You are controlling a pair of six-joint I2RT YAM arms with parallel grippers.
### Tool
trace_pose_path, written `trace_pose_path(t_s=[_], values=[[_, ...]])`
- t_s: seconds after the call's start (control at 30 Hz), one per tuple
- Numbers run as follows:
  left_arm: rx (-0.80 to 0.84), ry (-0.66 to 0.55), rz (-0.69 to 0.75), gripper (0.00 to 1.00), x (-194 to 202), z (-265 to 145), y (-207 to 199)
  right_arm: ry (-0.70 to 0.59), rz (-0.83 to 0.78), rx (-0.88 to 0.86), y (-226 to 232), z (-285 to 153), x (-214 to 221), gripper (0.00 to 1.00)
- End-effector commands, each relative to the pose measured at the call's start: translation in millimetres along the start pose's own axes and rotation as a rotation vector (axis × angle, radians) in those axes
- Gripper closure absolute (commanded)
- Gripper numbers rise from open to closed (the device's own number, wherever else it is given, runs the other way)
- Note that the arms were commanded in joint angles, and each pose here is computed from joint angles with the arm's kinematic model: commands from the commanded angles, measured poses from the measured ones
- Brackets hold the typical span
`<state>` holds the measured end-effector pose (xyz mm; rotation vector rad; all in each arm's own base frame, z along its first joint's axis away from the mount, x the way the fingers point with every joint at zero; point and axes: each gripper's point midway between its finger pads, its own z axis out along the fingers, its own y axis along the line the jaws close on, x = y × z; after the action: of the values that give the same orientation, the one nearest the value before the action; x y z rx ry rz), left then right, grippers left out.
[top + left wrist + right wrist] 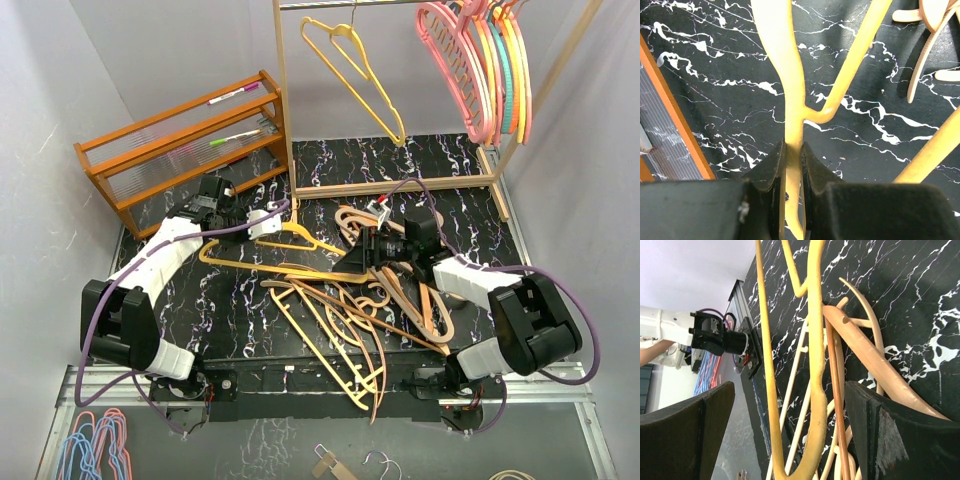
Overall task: Organize the hangers
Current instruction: Pick up the hanger at the center of the board.
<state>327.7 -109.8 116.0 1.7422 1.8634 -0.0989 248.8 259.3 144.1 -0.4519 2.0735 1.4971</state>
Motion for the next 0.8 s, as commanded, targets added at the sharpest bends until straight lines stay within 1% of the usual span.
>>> trace_pose_path(t_s=[0.0, 0.03, 0.07, 0.1, 0.17, 0.2, 0.23, 0.27, 0.3, 0.37, 0.4, 0.43, 0.47, 0.5, 0.57, 0.67, 0.77], values=[[-0.025, -0.037, -0.008, 1.0, -12.7, -10.9, 10.0, -0.017, -0.053, -0.063, 12.1, 4.9, -8.9, 0.09], [-0.027, -0.035, -0.008, 1.0, -12.4, -10.8, 10.2, -0.017, -0.053, -0.074, 13.5, 5.7, -9.8, 0.16], [-0.028, -0.034, -0.008, 1.0, -12.3, -10.7, 10.3, -0.022, -0.05, -0.081, 14.6, 6.3, -12.0, 0.27], [-0.028, -0.033, -0.007, 1.0, -12.2, -10.7, 10.3, -0.031, -0.048, -0.083, 15.4, 7.0, -14.6, 0.4], [-0.032, -0.035, -0.015, 1.0, -12.7, -11.2, 11.4, -0.053, -0.047, -0.089, 17.5, 7.7, -20.2, 0.74], [-0.04, -0.038, -0.02, 1.0, -13.5, -11.5, 13.3, -0.069, -0.049, -0.082, 17.8, 7.8, -24.2, 0.88], [-0.052, -0.039, -0.033, 1.0, -14.6, -12.1, 16.2, -0.085, -0.05, -0.067, 16.3, 7.8, -26.6, 0.92], [-0.063, -0.041, -0.05, 1.0, -15.8, -13.1, 18.9, -0.103, -0.058, -0.056, 16.2, 6.8, -29.0, 0.92], [-0.074, -0.041, -0.067, 0.9, -17.0, -14.8, 21.6, -0.12, -0.072, -0.048, 17.4, 5.5, -30.9, 0.92], [-0.087, -0.045, -0.118, 0.62, -21.5, -21.3, 26.1, -0.143, -0.092, -0.02, 17.1, 2.0, -33.1, 0.92], [-0.09, -0.05, -0.149, 0.36, -26.2, -27.0, 28.5, -0.147, -0.105, -0.01, 17.5, 0.3, -32.9, 0.92], [-0.082, -0.063, -0.186, 0.07, -32.5, -33.6, 29.6, -0.146, -0.115, 0.001, 17.1, -1.6, -32.2, 0.92], [-0.067, -0.079, -0.221, 0.03, -41.3, -42.6, 30.5, -0.143, -0.126, 0.01, 17.5, -3.1, -30.3, 0.92], [-0.038, -0.1, -0.257, 0.03, -51.0, -51.2, 28.7, -0.137, -0.142, 0.017, 18.0, -4.8, -28.0, 0.92], [0.013, -0.186, -0.321, 0.03, -84.0, -81.1, 31.9, -0.125, -0.186, 0.026, 21.7, -7.6, -22.8, 0.92], [0.14, -0.367, -0.42, 0.03, -124.3, -118.2, 31.4, -0.105, -0.245, 0.027, 30.1, -10.9, -13.8, 0.92], [0.252, -0.555, -0.494, 0.03, -147.4, -144.8, 40.0, -0.095, -0.276, 0.002, 40.1, -15.3, -6.7, 0.92]])
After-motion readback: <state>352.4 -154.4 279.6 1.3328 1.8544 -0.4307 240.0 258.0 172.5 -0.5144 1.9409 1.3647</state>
